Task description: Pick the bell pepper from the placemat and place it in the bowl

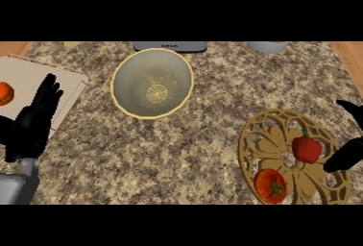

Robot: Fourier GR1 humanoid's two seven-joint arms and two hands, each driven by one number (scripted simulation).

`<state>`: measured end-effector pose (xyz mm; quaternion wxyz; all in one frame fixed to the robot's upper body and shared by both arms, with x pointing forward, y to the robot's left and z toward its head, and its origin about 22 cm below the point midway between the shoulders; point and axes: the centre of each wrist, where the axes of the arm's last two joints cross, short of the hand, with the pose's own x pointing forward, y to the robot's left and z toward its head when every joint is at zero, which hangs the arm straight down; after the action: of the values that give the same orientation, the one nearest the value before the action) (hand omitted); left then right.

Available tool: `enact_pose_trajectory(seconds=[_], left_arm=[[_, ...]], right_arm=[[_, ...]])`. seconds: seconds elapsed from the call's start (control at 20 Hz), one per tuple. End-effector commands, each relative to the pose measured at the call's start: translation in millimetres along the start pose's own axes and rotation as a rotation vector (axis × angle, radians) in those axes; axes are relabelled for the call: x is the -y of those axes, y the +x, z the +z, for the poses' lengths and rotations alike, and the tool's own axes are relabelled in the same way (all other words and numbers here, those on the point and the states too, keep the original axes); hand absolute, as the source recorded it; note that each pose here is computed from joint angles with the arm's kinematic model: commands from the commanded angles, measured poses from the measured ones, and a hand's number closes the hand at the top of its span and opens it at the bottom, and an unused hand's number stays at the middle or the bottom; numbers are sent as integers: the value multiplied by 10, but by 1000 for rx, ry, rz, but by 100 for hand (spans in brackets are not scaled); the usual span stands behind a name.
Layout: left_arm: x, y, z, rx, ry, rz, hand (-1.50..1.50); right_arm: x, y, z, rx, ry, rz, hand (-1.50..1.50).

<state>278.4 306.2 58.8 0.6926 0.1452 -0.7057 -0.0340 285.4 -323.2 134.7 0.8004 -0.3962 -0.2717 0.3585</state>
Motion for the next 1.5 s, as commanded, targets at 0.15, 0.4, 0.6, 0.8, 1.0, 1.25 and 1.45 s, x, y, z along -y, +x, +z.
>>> enact_pose_trajectory(seconds=[0.15, 0.4, 0.6, 0.8, 1.0, 1.25, 1.45], left_arm=[[-126, -22, 120, -10, 14, -1, 0], [-35, -101, 129, -9, 21, 4, 0], [-62, -17, -50, -9, 23, -2, 0], [-23, -80, -13, -10, 15, -13, 0], [129, -164, 91, -19, 13, 6, 0], [73, 59, -57, -4, 5, 2, 0], [-20, -64, 187, -15, -9, 5, 0]], right_arm=[[-248, 196, 19, -42, -57, 84, -150], [-361, 10, -190, -54, 20, 56, -150], [-578, -47, -196, -75, 39, 86, -150], [-645, 215, -233, -75, 33, 57, -150], [-616, 48, -360, -73, 10, 56, -150], [-612, 15, -605, -97, 30, 28, -150], [-917, 69, -630, -71, 125, 2, 150]])
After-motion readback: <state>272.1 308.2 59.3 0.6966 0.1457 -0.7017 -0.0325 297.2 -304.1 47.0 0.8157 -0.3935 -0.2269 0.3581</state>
